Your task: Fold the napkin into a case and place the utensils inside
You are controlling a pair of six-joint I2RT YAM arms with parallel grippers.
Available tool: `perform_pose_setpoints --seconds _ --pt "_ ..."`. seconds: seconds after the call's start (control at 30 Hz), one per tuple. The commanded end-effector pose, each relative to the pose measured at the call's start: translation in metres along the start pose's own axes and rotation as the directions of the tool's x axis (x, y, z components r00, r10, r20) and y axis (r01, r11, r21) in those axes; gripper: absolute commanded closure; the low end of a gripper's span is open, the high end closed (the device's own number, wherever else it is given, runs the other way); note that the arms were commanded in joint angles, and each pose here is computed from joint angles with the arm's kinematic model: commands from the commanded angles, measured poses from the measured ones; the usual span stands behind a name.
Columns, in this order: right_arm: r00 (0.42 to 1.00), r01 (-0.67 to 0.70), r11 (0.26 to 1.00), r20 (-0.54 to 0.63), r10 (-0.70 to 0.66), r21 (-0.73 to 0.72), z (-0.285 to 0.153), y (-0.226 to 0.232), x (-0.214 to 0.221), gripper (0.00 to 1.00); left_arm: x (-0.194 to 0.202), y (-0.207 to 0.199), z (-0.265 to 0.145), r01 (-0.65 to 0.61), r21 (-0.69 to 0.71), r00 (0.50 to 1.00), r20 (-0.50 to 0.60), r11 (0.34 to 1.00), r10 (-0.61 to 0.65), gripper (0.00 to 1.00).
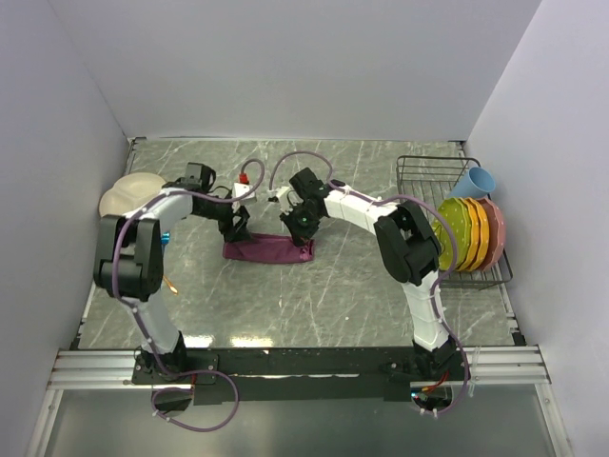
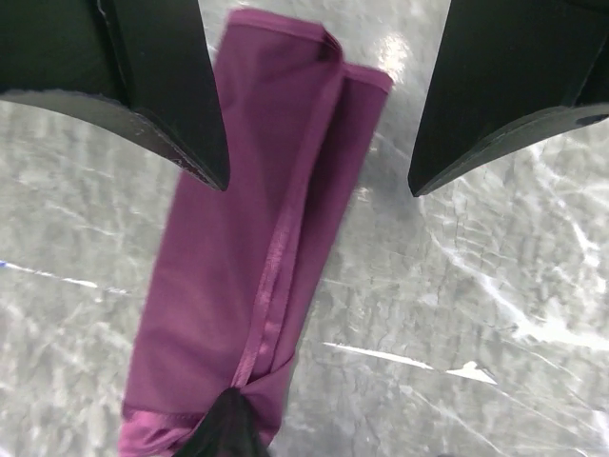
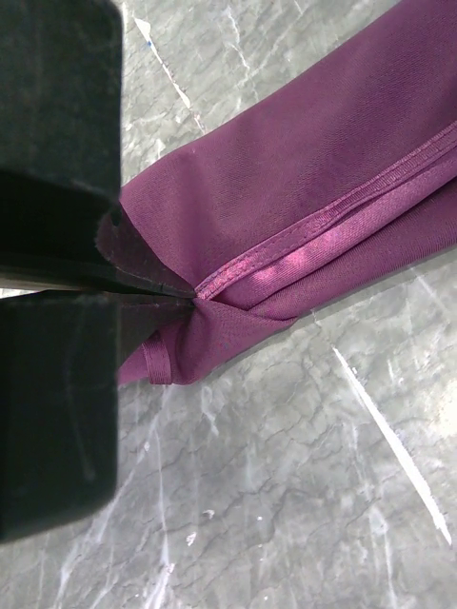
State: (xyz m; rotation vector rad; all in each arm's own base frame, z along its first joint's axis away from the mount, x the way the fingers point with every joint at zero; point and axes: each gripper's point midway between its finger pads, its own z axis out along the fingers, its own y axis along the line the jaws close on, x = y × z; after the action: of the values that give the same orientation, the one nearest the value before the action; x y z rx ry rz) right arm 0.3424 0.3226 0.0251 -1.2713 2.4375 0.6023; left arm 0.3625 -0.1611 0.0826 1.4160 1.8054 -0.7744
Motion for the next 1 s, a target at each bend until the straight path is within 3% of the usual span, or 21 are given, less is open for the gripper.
perform_pose_setpoints --seconds 0.0,0.23,0.73,0.97 --pt "1.0 0.02 1.0 -0.018 -0.02 -0.012 0.006 0.004 0.01 0.99 0.0 -0.003 0.016 -0.079 0.103 0.997 0.014 0.991 0.078 0.17" --pt "1.0 0.025 1.0 -0.012 -0.025 -0.01 0.004 0.004 0.01 0.99 0.006 -0.008 0.039 -0.106 0.152 0.991 -0.067 0.983 0.117 0.17" --pt "0.999 0.01 0.999 0.046 -0.008 -0.054 -0.01 0.012 -0.003 0.93 0.029 -0.003 0.051 -0.113 0.114 0.976 -0.171 0.987 0.132 0.62" --pt "0.995 -0.04 0.997 0.086 0.046 -0.071 -0.024 0.015 -0.02 0.87 0.031 -0.004 0.054 -0.12 0.114 0.973 -0.185 0.986 0.14 0.75"
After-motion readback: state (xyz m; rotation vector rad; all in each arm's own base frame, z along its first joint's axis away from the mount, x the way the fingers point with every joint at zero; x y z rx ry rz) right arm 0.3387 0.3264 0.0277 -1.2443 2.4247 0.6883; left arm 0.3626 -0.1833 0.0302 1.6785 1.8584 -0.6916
